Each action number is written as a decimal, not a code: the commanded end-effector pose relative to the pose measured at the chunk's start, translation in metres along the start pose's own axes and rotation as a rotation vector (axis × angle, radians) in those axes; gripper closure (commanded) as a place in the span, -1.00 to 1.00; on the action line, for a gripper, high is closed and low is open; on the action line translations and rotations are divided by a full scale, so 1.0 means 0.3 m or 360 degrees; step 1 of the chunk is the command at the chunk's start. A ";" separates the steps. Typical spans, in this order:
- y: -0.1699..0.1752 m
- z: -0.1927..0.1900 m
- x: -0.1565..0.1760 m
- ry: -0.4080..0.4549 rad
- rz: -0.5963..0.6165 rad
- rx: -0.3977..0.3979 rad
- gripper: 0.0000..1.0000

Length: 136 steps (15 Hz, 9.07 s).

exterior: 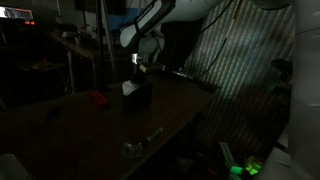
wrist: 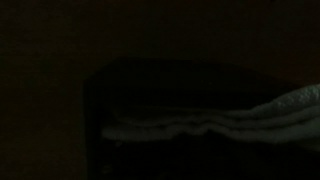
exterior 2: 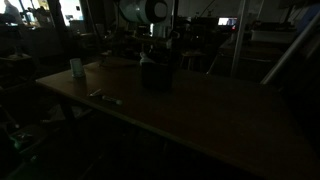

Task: Put the white towel inside the black object on the right

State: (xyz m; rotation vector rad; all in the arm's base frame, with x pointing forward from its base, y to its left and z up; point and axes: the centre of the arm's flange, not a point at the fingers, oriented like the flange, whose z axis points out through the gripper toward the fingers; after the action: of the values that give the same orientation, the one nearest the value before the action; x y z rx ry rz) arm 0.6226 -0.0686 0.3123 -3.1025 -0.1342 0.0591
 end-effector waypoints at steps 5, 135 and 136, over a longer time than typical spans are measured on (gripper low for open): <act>0.013 -0.179 -0.029 0.0119 -0.0031 -0.0050 1.00; -0.789 -0.094 -0.306 0.0466 -0.1130 -0.1118 -1.00; -0.780 -0.083 -0.297 0.0454 -0.1131 -0.1122 -1.00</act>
State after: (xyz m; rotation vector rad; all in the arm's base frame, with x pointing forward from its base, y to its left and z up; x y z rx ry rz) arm 0.4991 0.1568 0.3552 -3.3891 -1.5004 -0.5330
